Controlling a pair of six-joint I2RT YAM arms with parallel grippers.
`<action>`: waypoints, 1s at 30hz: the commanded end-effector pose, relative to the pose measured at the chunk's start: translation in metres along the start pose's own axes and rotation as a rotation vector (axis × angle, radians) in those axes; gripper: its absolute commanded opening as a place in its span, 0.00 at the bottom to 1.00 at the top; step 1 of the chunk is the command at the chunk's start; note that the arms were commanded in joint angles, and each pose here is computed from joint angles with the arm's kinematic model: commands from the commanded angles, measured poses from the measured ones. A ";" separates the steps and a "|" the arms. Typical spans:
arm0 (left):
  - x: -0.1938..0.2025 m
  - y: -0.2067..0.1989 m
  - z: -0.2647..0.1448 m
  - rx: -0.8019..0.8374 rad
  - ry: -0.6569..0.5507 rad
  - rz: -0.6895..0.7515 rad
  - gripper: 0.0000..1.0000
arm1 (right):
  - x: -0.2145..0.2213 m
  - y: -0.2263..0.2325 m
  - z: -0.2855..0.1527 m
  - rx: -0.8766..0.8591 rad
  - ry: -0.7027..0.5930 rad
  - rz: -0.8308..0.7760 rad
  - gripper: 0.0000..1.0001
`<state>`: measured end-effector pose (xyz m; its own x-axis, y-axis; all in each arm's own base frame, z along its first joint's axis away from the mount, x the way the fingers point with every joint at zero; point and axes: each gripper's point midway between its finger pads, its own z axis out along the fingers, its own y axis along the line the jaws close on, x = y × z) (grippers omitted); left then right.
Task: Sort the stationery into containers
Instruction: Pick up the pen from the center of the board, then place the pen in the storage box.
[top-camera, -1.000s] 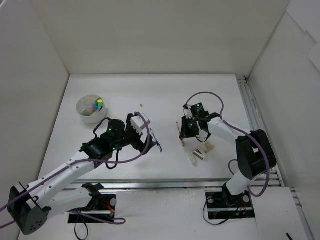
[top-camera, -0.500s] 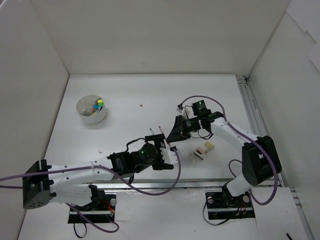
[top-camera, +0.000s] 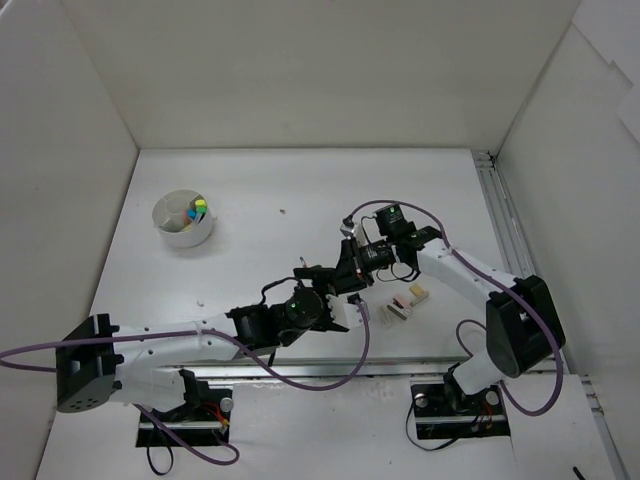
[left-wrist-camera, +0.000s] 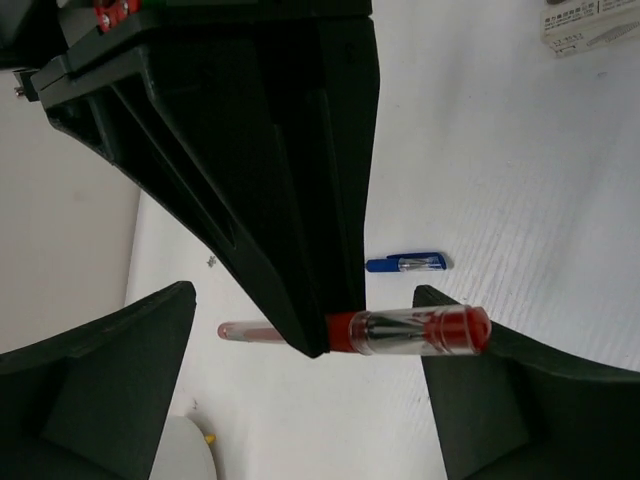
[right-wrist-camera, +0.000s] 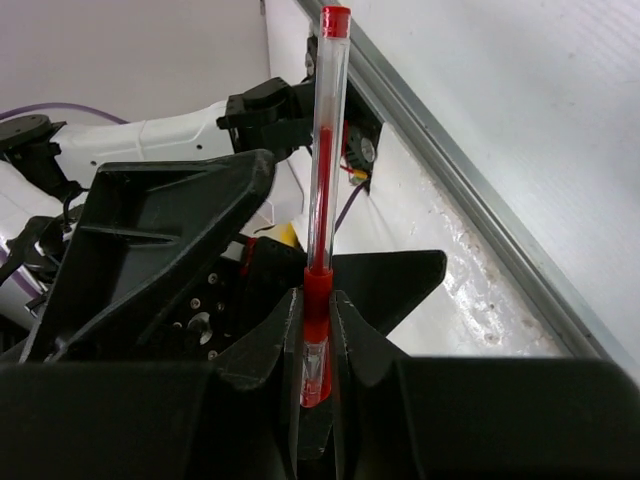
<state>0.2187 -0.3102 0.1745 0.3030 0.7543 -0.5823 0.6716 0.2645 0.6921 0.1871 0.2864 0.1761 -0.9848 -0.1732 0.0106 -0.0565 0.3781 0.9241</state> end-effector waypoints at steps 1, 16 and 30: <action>-0.035 0.029 -0.008 -0.065 -0.106 -0.025 0.82 | 0.015 0.034 -0.007 -0.081 0.040 -0.053 0.05; -0.031 0.041 -0.014 -0.098 -0.116 -0.139 0.00 | 0.025 0.048 -0.014 -0.095 0.026 -0.093 0.20; 0.010 0.076 -0.038 -0.190 -0.189 -0.459 0.00 | -0.032 0.053 -0.086 -0.050 -0.326 -0.163 0.49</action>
<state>0.2417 -0.2583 0.2000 0.1331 0.5902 -0.7962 0.6540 0.5514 0.5180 0.2180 0.2418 0.2277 -0.9919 0.0304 -0.1235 -0.1062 0.3362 0.9358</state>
